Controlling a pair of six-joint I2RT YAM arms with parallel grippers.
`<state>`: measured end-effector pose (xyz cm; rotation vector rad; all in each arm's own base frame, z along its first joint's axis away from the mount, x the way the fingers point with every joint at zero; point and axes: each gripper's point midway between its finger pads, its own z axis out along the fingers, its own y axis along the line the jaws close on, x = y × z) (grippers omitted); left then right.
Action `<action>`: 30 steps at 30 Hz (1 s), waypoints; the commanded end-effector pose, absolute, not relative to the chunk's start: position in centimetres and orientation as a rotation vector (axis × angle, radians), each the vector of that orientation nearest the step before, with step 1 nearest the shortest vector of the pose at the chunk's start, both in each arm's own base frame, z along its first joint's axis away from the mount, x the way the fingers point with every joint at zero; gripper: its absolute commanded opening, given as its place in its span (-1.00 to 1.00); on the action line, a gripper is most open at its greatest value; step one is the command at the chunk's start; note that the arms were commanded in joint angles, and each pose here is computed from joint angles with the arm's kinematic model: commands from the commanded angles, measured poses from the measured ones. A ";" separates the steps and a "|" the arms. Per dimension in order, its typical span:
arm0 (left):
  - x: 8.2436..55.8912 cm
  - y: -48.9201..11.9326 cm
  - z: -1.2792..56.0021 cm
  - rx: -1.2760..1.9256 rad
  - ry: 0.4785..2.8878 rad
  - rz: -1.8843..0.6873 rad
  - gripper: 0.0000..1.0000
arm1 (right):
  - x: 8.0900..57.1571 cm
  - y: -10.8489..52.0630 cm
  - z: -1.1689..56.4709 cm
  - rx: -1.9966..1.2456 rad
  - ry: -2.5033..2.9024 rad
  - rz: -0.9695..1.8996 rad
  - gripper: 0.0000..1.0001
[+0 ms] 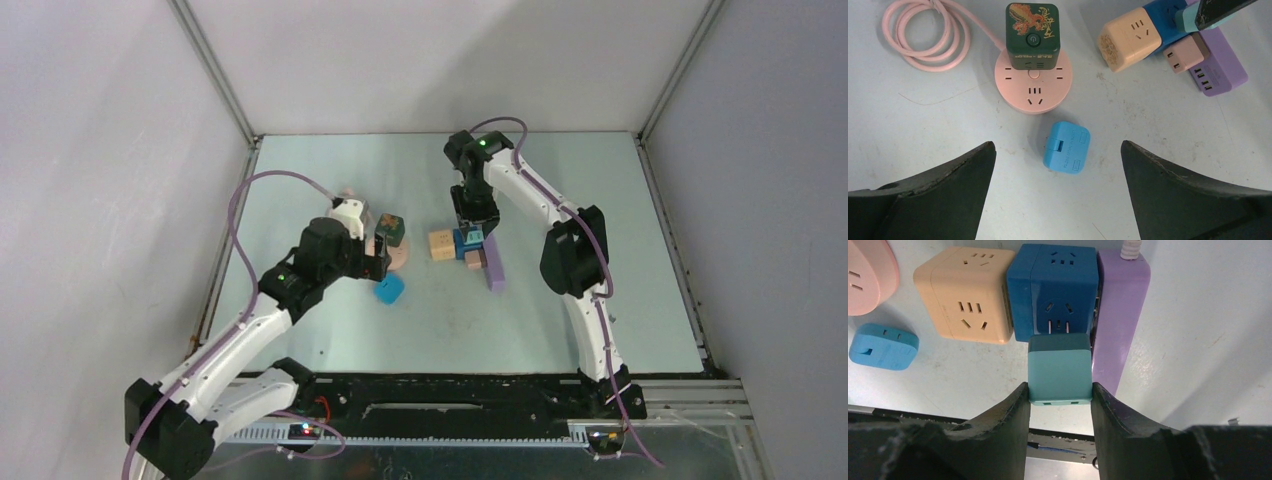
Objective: Insert the plug
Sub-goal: Move the socket to the center of the board.
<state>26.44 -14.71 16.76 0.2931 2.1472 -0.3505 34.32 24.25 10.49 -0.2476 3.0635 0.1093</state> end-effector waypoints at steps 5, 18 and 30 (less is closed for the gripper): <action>27.5 -15.1 18.4 0.267 2.104 -0.370 0.97 | 38.6 24.2 11.3 -0.255 2.884 0.070 -0.40; 27.7 -15.2 18.4 0.264 2.108 -0.370 0.97 | 39.5 24.7 12.1 -0.266 2.834 0.068 -0.16; 27.9 -15.2 18.5 0.268 2.107 -0.363 0.97 | 40.5 24.8 12.6 -0.271 2.792 0.072 -0.05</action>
